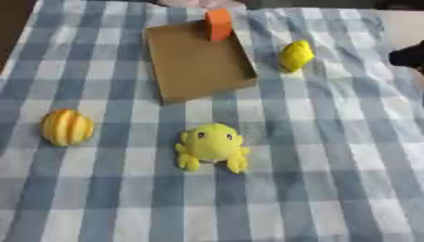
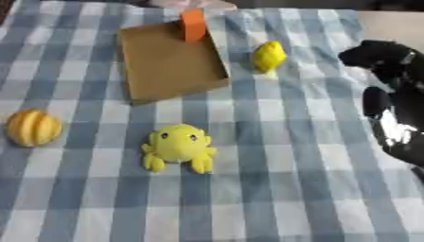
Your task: Pick up objects on the table and place them in the box.
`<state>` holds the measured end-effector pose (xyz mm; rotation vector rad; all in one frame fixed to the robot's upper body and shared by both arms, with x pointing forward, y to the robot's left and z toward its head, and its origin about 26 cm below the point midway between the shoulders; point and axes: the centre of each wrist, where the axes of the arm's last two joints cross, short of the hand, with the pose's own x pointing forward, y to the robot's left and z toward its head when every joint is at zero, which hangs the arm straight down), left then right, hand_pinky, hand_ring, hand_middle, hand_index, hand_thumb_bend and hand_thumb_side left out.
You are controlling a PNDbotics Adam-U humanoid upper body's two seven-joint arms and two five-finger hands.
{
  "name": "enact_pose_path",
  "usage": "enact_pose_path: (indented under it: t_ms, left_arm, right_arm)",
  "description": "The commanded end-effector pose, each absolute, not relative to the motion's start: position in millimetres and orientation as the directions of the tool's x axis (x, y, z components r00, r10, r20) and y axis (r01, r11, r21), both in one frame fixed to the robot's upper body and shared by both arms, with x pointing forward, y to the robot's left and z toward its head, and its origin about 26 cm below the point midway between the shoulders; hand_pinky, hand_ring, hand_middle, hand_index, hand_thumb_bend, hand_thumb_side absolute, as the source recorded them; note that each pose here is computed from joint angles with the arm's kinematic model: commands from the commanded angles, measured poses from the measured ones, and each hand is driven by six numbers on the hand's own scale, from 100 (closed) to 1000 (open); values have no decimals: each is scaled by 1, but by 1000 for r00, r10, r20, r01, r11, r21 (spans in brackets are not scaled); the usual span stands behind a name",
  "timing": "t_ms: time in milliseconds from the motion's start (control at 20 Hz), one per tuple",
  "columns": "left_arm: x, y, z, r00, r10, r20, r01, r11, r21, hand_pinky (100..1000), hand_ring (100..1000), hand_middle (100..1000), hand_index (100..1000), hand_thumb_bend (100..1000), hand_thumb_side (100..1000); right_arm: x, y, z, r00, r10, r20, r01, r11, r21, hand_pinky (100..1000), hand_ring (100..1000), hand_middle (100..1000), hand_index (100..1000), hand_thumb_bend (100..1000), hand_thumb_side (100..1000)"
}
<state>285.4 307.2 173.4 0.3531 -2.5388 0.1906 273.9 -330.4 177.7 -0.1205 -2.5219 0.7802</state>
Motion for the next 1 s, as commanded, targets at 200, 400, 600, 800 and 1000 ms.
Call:
enact_pose_path:
  t_ms: [200, 400, 600, 800, 1000]
  left_arm:
    - [283, 310, 183, -821, -227, 523, -291, 956, -42, 966, 766, 764, 925, 100, 608]
    - [282, 311, 182, -817, -234, 527, -295, 955, -33, 967, 766, 764, 924, 100, 610]
    - [282, 311, 182, -813, -237, 532, -294, 955, -25, 966, 767, 765, 925, 100, 610]
    - [282, 311, 182, -814, -236, 531, -287, 958, -14, 966, 767, 765, 925, 100, 608]
    - [282, 311, 184, -815, -234, 530, -278, 961, -4, 967, 767, 765, 924, 100, 609]
  right_arm:
    - [271, -346, 201, -888, 294, 354, 3, 772, -635, 820, 825, 768, 896, 100, 434]
    - [266, -367, 234, -873, 432, 225, 119, 637, -762, 815, 845, 794, 903, 100, 334]
    - [265, -374, 266, -825, 560, 71, 225, 442, -869, 814, 862, 823, 908, 100, 222]
    - [267, -369, 280, -769, 639, -40, 247, 238, -939, 820, 882, 851, 920, 100, 198]
    - [269, -363, 286, -730, 675, -110, 230, 90, -969, 822, 891, 861, 925, 100, 211]
